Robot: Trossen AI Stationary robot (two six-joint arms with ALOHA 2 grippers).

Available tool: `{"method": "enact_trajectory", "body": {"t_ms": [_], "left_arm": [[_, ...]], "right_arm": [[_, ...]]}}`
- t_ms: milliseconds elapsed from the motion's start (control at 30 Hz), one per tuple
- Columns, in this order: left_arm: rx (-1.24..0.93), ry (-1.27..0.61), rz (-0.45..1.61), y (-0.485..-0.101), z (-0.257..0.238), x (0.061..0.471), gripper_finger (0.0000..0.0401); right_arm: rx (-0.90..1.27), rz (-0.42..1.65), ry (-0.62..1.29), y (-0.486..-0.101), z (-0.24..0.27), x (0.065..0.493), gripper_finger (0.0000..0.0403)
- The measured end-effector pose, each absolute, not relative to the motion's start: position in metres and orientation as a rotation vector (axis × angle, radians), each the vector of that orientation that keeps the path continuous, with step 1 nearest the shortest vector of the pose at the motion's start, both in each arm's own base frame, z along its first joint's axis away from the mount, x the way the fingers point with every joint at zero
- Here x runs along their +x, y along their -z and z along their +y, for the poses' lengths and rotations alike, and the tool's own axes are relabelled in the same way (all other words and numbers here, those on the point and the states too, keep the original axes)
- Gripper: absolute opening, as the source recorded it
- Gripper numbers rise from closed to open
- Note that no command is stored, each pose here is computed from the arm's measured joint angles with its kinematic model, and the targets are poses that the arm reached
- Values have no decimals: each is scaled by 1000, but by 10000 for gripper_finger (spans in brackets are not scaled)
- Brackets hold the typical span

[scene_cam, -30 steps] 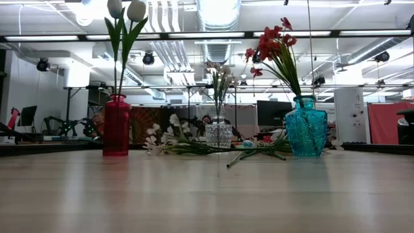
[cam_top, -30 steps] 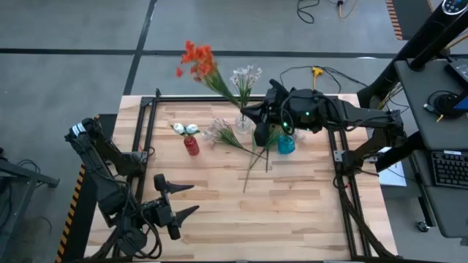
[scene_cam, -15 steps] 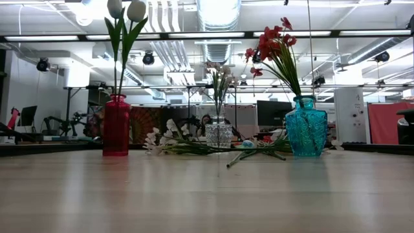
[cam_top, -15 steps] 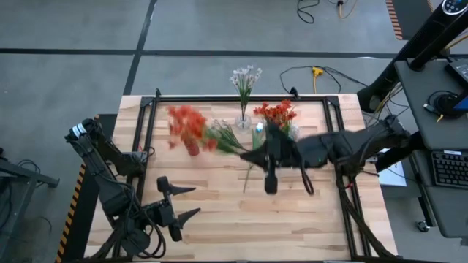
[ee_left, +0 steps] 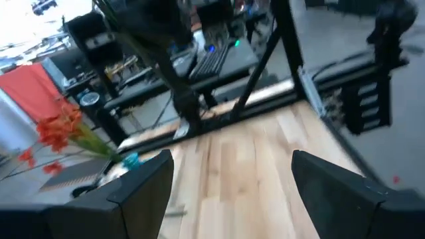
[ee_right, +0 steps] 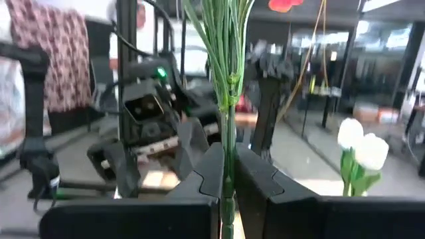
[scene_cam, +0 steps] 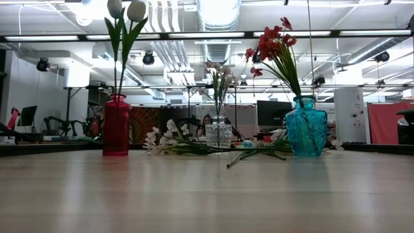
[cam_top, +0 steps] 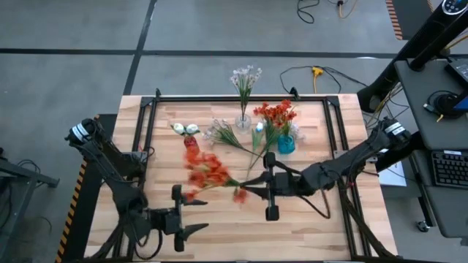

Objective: Sort flowers into vase by color
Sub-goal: Put the left orange flowers into the blue vase

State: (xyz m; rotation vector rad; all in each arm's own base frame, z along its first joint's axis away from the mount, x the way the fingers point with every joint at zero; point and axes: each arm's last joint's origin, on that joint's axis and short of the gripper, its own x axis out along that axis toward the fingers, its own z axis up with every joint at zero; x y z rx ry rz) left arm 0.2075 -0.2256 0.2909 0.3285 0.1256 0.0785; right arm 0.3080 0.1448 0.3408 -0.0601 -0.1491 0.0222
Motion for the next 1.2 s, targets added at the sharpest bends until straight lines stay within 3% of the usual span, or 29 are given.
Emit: {"method": "enact_trajectory", "body": {"t_ms": [333, 500, 1200], "left_arm": [[147, -80, -200, -285, -186, 225, 286], [160, -40, -235, -285, -172, 238, 282], [109, 76, -316, -293, -137, 266, 276]], "right_arm": [[-37, -293, -42, -275, 147, 306, 18], [-50, -286, -41, -257, 151, 316, 18], [-88, -300, 3, -260, 159, 333, 18]]}}
